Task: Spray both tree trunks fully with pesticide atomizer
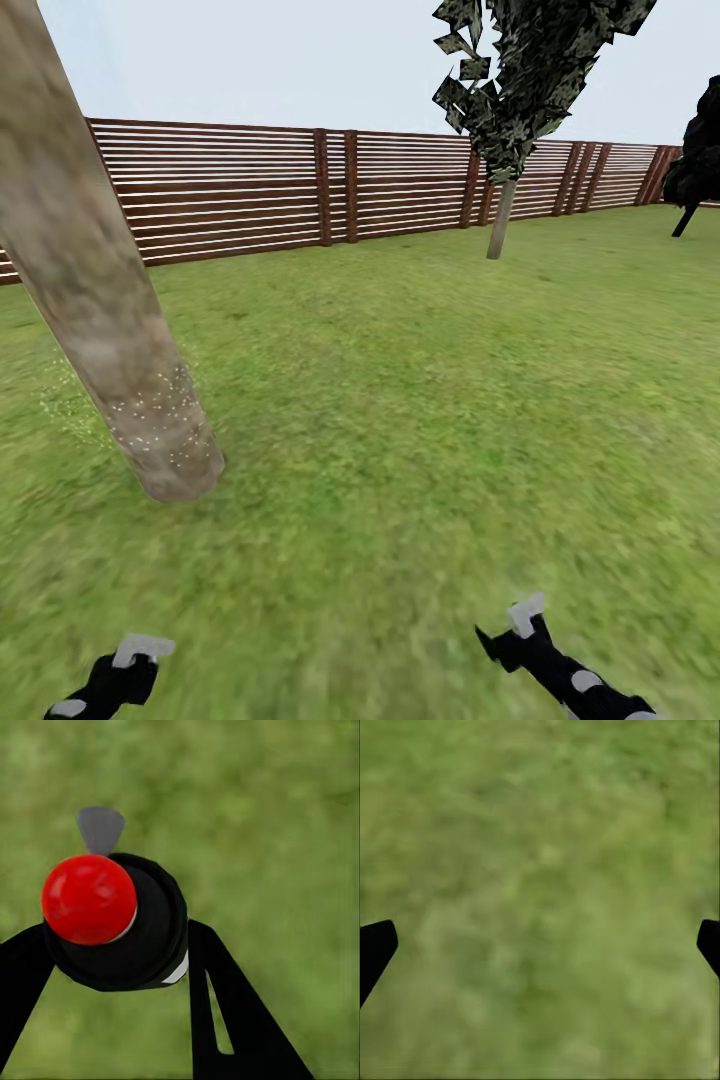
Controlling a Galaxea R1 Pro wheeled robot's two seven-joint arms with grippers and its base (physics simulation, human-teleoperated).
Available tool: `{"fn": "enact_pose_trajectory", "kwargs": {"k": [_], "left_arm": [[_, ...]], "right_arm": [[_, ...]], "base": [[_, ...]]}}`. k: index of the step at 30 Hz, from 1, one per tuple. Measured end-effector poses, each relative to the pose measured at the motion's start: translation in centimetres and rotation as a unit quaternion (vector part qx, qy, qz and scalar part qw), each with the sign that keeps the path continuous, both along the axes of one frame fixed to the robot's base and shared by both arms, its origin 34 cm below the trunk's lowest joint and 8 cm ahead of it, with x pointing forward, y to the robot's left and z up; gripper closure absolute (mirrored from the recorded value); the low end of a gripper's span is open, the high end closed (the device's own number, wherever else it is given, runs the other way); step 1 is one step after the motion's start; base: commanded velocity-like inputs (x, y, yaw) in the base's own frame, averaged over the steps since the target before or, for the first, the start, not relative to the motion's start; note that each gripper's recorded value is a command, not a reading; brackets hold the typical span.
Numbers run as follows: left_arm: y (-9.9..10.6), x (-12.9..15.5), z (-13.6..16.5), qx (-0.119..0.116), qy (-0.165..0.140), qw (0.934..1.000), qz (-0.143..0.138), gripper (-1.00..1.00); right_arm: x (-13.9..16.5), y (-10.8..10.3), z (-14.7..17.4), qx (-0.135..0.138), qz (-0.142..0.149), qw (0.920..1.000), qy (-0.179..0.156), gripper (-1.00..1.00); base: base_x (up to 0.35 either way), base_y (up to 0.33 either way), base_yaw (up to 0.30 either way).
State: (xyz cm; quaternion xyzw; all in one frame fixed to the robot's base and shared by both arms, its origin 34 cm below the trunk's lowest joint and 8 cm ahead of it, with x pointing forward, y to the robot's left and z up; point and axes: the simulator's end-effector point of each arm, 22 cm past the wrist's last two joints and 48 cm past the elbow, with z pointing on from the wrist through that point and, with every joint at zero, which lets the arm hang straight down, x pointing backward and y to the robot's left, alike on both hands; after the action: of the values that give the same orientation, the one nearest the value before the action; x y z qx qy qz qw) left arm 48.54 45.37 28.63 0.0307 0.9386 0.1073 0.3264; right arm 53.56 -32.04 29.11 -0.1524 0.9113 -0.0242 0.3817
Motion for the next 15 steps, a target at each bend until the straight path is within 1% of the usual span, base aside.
{"fn": "enact_pose_trajectory", "kwargs": {"k": [1,2,3,4,5,6,8,15], "left_arm": [[1.1,-0.7,0.4,0.013,-0.028,0.9988,0.038,1.00],[1.5,-1.9,0.3,0.018,-0.041,0.9966,0.070,1.00],[1.7,-3.8,-0.1,0.019,-0.045,0.9936,0.102,1.00],[1.9,-5.1,-0.3,0.019,-0.045,0.9916,0.120,1.00],[1.9,-5.8,-0.5,0.019,-0.044,0.9906,0.129,1.00],[2.0,-6.2,-0.6,0.019,-0.043,0.9902,0.132,1.00],[2.1,-7.0,-0.8,0.021,-0.038,0.9896,0.137,1.00],[1.9,-7.2,-1.0,0.020,-0.034,0.9902,0.134,1.00]], "right_arm": [[-1.7,-0.7,-0.8,-0.028,-0.038,0.9989,-0.001,-1.00],[-3.2,-1.1,-1.1,-0.045,-0.066,0.9967,-0.011,-1.00],[-4.0,-1.1,-0.6,-0.050,-0.083,0.9944,-0.041,-1.00],[-4.2,-1.1,-0.1,-0.049,-0.088,0.9931,-0.059,-1.00],[-4.6,-0.9,0.1,-0.047,-0.091,0.9923,-0.070,-1.00],[-4.9,-0.6,0.0,-0.045,-0.092,0.9922,-0.071,-1.00],[-5.7,1.1,-0.4,-0.034,-0.089,0.9932,-0.067,-1.00],[-6.1,2.2,-0.7,-0.027,-0.087,0.9939,-0.062,-1.00]], "base": [[0.000,0.000,0.000],[0.000,0.000,0.000],[0.000,0.000,0.000],[0.000,0.000,0.000],[0.000,0.000,0.000],[0.000,0.000,0.000],[0.000,0.000,0.000],[0.000,0.000,0.000]]}}
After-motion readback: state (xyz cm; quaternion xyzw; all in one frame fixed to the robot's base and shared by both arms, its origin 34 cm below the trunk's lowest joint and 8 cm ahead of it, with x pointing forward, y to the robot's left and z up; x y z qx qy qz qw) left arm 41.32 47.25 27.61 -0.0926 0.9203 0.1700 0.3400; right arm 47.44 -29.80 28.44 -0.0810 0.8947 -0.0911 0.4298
